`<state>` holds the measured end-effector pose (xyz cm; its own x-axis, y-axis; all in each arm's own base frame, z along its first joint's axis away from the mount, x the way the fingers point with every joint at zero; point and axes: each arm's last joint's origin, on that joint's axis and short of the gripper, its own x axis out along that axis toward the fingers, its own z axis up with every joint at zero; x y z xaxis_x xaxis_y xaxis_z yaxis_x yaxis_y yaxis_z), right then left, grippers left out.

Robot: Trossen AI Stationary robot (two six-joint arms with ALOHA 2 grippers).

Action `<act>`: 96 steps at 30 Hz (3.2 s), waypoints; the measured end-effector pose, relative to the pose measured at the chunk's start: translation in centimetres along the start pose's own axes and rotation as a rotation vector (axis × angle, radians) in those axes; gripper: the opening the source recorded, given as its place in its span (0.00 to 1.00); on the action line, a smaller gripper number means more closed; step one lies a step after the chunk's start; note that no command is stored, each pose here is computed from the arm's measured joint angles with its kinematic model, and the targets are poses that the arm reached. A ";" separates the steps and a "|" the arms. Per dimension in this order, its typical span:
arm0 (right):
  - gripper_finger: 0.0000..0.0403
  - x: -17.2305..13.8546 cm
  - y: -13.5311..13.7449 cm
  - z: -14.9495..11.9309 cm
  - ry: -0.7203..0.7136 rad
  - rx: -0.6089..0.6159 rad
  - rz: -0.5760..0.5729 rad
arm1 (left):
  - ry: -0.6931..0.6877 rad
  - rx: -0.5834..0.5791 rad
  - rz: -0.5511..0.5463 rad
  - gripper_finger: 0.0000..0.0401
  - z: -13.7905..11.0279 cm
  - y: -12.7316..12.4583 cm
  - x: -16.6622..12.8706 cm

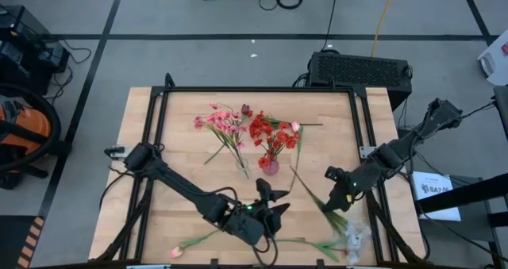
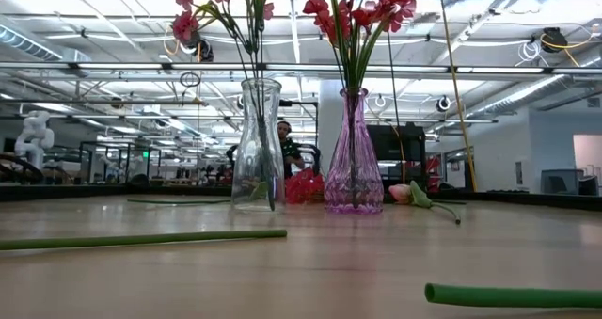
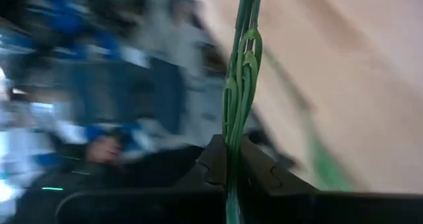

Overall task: Sort flowers into vase by color
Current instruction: Put the white flowers into the transparent vase

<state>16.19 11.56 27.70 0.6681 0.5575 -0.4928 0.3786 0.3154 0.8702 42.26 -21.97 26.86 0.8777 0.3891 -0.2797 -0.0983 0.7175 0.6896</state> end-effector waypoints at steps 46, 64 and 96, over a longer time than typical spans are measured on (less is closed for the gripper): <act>0.07 0.1 0.9 0.4 -0.134 0.167 0.150 | -0.281 0.362 -0.116 0.05 0.9 2.0 7.8; 0.38 -1.7 0.3 0.4 -0.140 0.110 0.113 | -0.278 0.324 -0.115 0.04 0.9 2.2 8.0; 0.39 -6.5 -6.3 0.3 -0.274 -0.002 -0.499 | -0.374 -0.791 -0.050 0.04 5.1 -0.7 1.4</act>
<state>9.62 5.73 25.47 0.5505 0.1206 -0.8261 0.6900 0.4913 0.5316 46.00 -24.89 29.38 0.9722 0.2315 0.0357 -0.2308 0.9728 -0.0220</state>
